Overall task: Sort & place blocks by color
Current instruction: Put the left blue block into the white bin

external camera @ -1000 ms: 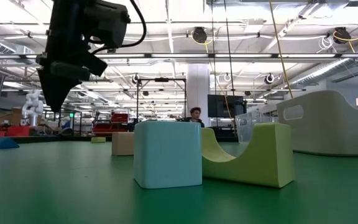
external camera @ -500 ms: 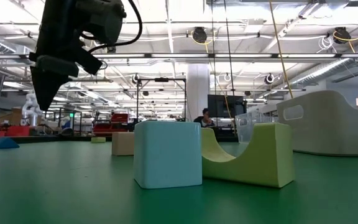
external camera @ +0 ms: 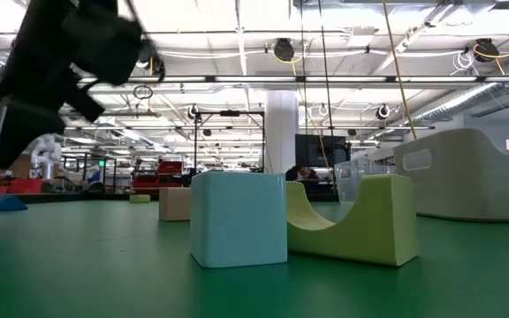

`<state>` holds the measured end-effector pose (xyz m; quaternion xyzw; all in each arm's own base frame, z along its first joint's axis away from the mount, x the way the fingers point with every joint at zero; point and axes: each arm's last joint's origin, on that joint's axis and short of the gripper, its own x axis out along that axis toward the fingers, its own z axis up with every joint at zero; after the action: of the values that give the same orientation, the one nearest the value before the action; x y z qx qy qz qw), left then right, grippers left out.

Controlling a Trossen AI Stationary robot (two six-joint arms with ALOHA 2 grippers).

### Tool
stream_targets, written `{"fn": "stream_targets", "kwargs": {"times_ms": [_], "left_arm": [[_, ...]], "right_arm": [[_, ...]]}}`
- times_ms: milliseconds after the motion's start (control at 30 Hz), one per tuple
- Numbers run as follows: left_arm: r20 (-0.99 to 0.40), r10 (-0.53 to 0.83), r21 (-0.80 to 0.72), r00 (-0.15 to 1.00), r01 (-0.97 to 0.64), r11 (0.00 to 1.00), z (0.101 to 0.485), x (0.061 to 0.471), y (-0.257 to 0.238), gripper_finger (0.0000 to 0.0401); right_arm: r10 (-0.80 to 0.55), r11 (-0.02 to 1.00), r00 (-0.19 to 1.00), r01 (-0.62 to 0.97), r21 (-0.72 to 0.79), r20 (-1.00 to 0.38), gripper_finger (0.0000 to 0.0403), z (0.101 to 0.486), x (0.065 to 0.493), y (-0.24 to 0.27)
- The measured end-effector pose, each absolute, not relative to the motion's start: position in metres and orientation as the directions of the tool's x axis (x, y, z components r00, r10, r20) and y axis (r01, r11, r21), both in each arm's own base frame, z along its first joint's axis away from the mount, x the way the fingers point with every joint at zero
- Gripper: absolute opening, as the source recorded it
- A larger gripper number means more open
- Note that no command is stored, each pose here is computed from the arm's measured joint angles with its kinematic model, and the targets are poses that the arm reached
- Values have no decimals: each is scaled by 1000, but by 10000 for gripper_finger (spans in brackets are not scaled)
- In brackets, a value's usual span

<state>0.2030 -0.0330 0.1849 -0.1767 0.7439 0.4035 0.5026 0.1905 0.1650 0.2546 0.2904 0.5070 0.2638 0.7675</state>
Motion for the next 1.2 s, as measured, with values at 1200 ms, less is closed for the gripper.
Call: {"fn": "stream_targets", "kwargs": {"times_ms": [1200], "left_arm": [[-941, 239, 327, -240, -826, 458, 163, 174, -17, 225]], "right_arm": [[555, 751, 518, 23, 659, -651, 185, 254, 199, 157]]}}
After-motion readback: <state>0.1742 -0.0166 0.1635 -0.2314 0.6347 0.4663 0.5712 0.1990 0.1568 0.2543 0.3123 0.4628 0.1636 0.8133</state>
